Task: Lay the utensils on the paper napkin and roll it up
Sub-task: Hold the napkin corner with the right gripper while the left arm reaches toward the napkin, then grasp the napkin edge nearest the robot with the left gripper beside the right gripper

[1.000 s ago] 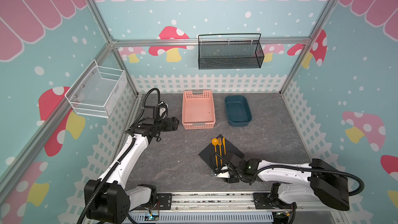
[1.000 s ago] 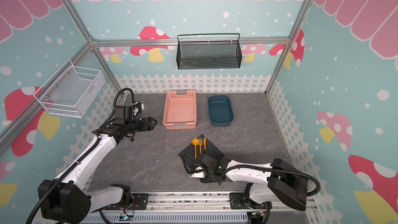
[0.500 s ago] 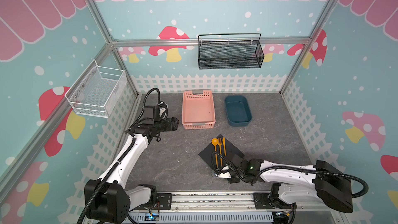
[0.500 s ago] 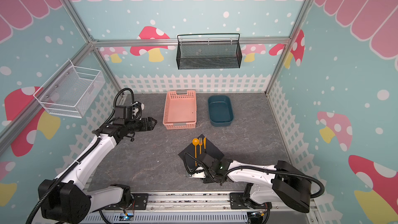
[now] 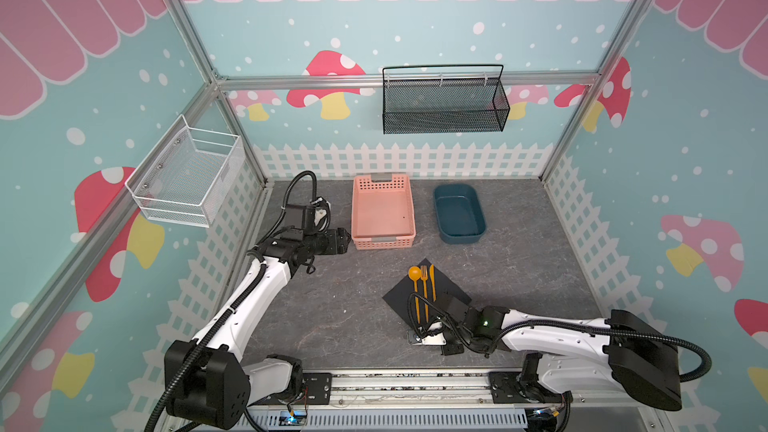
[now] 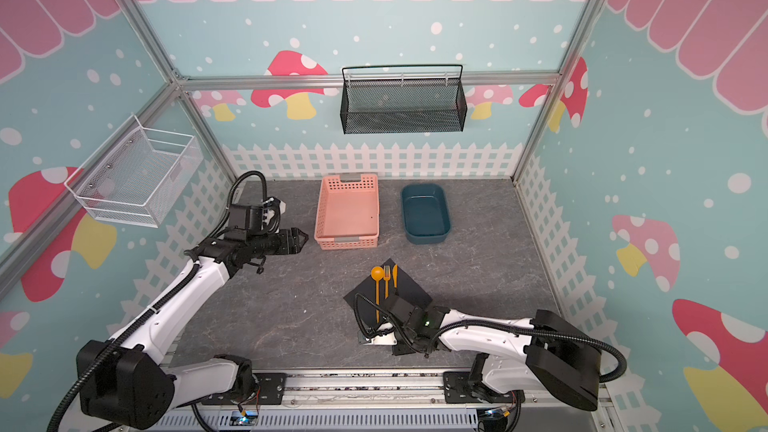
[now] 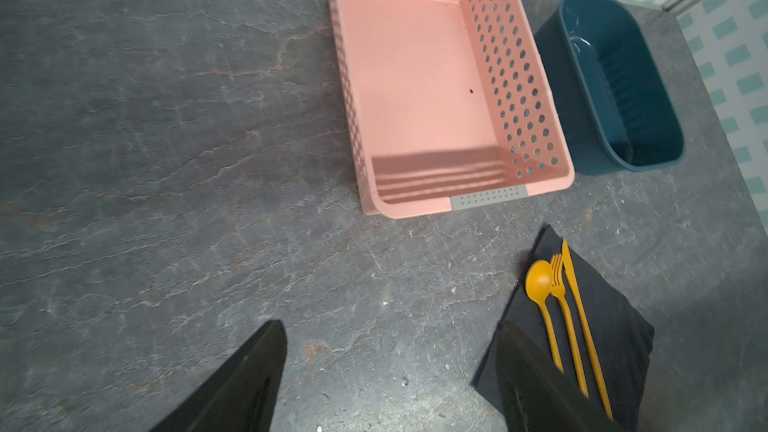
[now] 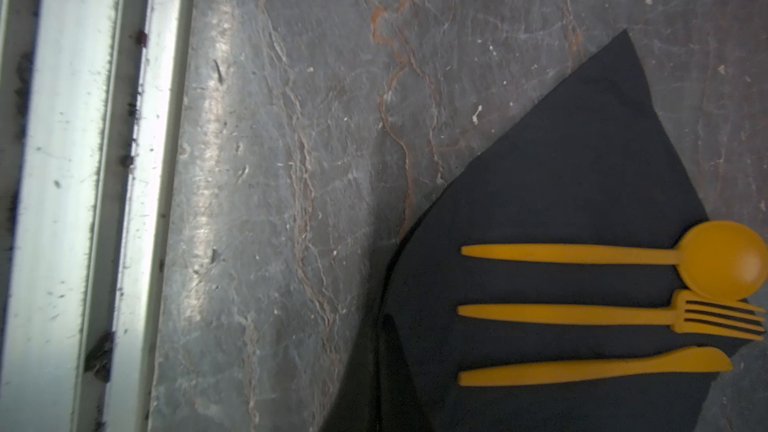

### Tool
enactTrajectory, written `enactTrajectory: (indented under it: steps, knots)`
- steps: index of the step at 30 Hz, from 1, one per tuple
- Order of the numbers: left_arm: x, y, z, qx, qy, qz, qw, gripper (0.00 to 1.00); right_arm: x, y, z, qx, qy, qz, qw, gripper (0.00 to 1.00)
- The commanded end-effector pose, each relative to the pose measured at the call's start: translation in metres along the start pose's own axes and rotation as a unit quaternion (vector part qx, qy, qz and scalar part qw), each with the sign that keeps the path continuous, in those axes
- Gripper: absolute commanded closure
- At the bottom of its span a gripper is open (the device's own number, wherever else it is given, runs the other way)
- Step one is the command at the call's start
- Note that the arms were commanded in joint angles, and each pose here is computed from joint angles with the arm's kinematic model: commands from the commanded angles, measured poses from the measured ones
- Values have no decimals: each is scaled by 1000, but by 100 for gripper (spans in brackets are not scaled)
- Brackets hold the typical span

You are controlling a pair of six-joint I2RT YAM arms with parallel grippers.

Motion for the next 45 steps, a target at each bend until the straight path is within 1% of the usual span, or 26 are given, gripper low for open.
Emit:
enactTrajectory:
  steps: [1,4,6,9,15,22,27,30,36,39,45]
  knots:
    - [-1,-29,-3,-40,9,-11,999,26,12,0,3,7,-13,23,1000,100]
    - [-8,-51,-9,-68,19,-10,997,32,15,-4,3,-1,-10,28,1000,100]
    - [-15,-63,-15,-85,26,-6,996,37,17,-7,4,-7,-10,33,999,100]
    - [-30,-77,-23,-97,45,-6,994,44,21,-13,6,-21,-12,43,999,100]
    - [-65,-91,-34,-121,80,13,989,57,26,-26,8,-36,-12,52,998,100]
    - [-108,-111,-34,-162,114,43,979,68,28,-36,7,-38,-12,54,998,100]
    - [-138,-129,-35,-202,139,61,968,75,29,-43,6,-41,-13,50,998,100]
    - [-154,-139,-37,-224,158,67,959,78,28,-48,7,-43,-15,44,998,100]
    - [-174,-153,-40,-243,184,60,950,81,27,-55,9,-51,-22,32,998,100]
    - [-180,-162,-40,-268,190,69,942,83,27,-58,9,-51,-31,23,998,100]
    - [-188,-180,-45,-313,196,94,924,85,23,-61,7,-52,-27,13,998,100]
Point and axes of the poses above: each gripper's point midway between its finger pads, its own z axis back along the fingers, its own y axis along the line the jaws close on, x = y × z, the point moved 3 cm from there along z, back along the fingers, and after that the axes turned 11 degrees about -z, right-handed, at the moved point
